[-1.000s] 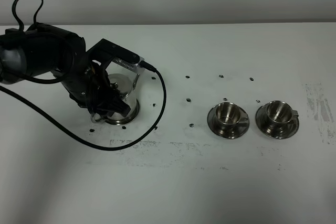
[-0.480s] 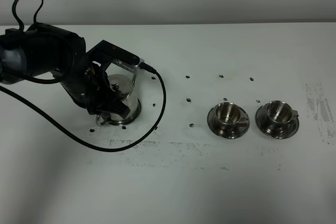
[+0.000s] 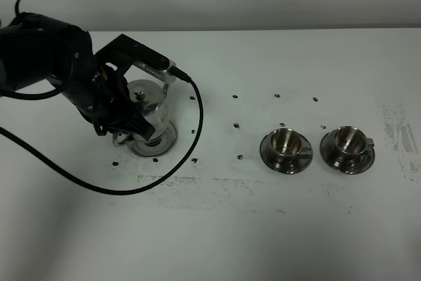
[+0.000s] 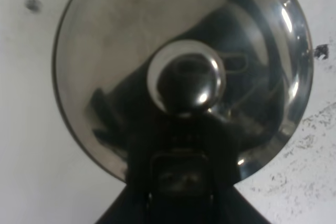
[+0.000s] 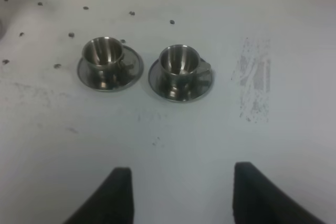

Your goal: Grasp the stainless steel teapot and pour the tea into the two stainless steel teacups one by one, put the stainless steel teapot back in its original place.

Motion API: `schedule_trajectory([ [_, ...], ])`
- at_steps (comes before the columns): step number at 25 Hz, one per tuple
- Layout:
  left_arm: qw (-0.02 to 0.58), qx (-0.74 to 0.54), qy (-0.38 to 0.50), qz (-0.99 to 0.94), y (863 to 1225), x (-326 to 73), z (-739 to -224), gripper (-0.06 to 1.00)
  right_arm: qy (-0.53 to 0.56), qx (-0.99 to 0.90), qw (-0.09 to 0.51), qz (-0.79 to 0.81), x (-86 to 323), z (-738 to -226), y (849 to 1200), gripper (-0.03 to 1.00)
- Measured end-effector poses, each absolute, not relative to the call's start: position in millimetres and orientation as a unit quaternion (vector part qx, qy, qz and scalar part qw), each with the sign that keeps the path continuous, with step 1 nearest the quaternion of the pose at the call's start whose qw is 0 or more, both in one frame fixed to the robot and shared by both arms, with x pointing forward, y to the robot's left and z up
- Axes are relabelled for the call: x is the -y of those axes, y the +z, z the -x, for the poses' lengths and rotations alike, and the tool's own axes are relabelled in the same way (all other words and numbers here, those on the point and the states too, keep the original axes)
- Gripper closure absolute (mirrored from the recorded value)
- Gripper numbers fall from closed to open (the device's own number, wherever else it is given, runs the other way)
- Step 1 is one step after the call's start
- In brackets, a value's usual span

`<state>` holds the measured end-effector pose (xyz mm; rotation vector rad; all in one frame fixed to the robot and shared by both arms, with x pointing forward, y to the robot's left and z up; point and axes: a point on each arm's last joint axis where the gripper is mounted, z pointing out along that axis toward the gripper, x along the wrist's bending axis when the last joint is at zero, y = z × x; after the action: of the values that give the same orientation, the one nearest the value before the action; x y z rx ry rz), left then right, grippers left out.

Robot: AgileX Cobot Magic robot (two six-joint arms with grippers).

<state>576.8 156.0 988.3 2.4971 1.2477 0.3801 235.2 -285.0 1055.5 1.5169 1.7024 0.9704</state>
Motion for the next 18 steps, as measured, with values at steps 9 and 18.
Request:
schedule_trajectory([
  [9, 0.163, -0.374, 0.154, -0.9, 1007, -150, -569, 0.75, 0.37, -0.65, 0.326, -0.579, 285, -235, 1055, 0.54],
  [18, 0.193, -0.26, 0.188, -0.927, 1039, -85, -604, 0.75, 0.37, -0.65, 0.326, -0.579, 285, -235, 1055, 0.54],
])
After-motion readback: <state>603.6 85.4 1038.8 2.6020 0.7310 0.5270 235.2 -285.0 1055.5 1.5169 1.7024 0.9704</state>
